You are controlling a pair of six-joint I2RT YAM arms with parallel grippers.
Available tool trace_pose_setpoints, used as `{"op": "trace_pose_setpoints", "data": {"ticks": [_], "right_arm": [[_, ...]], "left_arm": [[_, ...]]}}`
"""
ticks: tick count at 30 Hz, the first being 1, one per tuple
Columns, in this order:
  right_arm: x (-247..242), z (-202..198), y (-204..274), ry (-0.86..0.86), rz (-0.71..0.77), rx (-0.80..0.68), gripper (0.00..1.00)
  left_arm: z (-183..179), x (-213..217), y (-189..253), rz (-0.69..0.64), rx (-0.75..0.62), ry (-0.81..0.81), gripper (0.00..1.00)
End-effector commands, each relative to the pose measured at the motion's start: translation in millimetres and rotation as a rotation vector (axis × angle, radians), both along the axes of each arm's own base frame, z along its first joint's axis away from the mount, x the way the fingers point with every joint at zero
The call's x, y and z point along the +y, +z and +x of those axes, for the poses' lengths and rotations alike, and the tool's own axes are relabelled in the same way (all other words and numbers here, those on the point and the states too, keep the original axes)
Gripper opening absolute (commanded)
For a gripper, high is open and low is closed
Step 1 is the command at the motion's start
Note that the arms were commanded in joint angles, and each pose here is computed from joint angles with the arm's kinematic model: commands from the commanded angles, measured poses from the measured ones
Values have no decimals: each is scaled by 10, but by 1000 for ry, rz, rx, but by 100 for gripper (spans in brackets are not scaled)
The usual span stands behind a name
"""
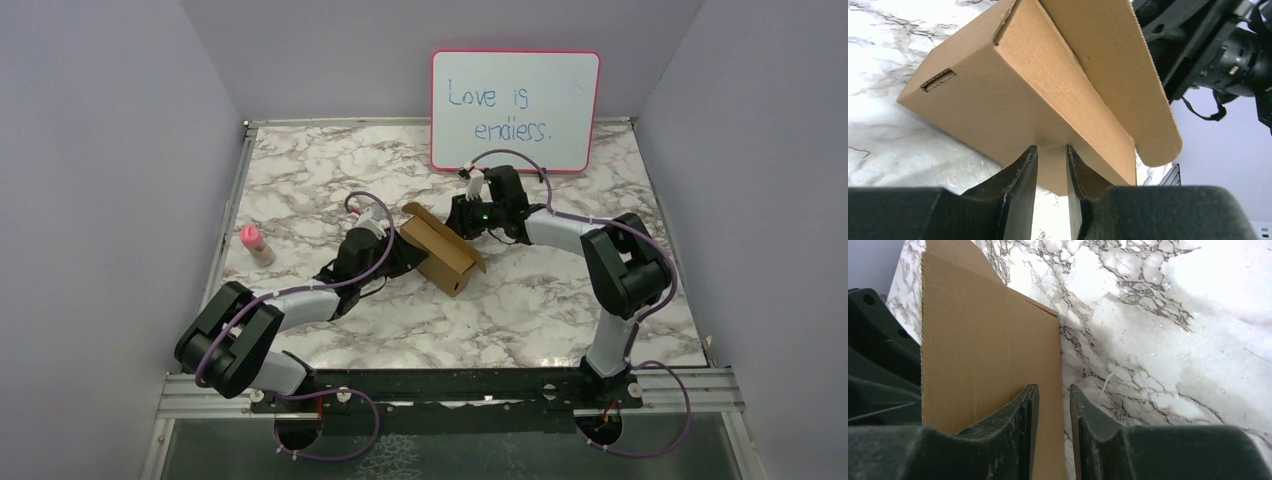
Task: Fold the paper box
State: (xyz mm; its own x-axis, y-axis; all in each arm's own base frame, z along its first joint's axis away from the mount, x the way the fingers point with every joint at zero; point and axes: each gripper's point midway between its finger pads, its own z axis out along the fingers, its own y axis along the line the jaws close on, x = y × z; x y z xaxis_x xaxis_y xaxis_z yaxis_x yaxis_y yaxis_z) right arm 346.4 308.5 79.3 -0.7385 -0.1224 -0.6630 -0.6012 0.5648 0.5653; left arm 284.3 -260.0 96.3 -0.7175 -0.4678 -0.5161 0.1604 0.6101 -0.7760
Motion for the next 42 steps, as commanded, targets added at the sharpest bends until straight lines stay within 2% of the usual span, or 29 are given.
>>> {"op": "trace_pose_setpoints", "data": {"ticks": [1,12,19,29,42], "right_arm": [[133,-75,30,117,2,-19,35],[149,-17,95,138,3,-76,38],[205,-59,-14,176,-8,-84,39],[110,201,186,91,-83,-200,40],[445,106,220,286,6,-190,41]], "left_arm": [[8,-29,161,-36,-57,10,29],[-86,89,-57,2,-21,33,29],[-47,27,1,-6,-30,14,29],[-91,167,-30,18,-43,44,29],[-103,28,-57,9,-24,-9,29]]}}
